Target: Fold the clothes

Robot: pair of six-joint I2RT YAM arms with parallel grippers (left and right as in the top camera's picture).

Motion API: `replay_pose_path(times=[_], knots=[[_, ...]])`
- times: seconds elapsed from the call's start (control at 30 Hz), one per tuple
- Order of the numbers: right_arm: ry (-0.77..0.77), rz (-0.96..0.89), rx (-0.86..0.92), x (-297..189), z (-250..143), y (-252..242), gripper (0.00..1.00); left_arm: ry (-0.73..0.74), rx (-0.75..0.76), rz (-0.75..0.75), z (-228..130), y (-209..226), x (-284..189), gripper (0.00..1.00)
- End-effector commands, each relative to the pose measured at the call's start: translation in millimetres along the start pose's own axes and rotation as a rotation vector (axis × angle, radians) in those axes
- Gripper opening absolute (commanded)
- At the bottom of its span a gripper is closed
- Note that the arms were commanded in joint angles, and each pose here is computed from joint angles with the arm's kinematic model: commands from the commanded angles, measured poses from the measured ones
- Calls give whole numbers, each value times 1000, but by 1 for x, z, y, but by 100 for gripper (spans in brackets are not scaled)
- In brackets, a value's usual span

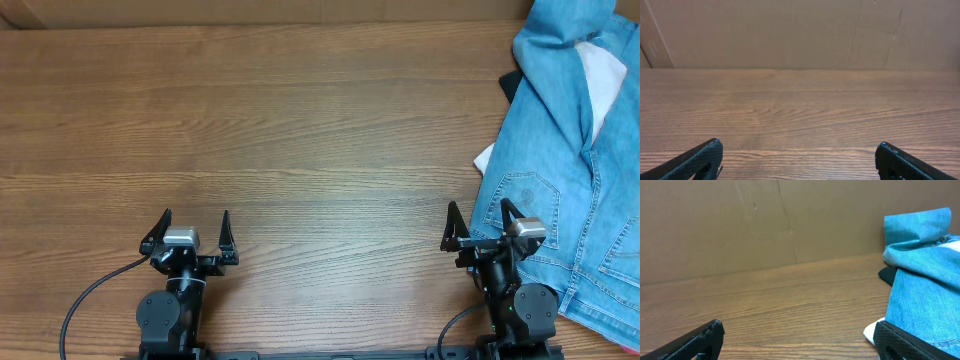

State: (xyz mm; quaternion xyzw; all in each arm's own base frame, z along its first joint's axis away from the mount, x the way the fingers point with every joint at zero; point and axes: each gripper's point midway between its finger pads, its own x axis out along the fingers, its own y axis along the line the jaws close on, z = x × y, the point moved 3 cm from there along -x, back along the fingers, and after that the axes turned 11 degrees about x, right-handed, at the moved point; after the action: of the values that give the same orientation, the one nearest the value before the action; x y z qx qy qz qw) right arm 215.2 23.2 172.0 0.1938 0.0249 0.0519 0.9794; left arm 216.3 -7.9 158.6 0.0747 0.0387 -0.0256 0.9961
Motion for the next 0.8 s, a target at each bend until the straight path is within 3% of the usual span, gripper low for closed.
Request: replay_pose_path(times=[0.0,0.47,0.77], knots=[[-6,-2,-4,0,-1,-1,100,-5,20,1,0,-1,0,100],[-11,12,0,0,0,1,100,-5,15,2,0,0,0,100],[-2,8,0,0,-2,0,100,-4,-81,1,0,0,0,100]])
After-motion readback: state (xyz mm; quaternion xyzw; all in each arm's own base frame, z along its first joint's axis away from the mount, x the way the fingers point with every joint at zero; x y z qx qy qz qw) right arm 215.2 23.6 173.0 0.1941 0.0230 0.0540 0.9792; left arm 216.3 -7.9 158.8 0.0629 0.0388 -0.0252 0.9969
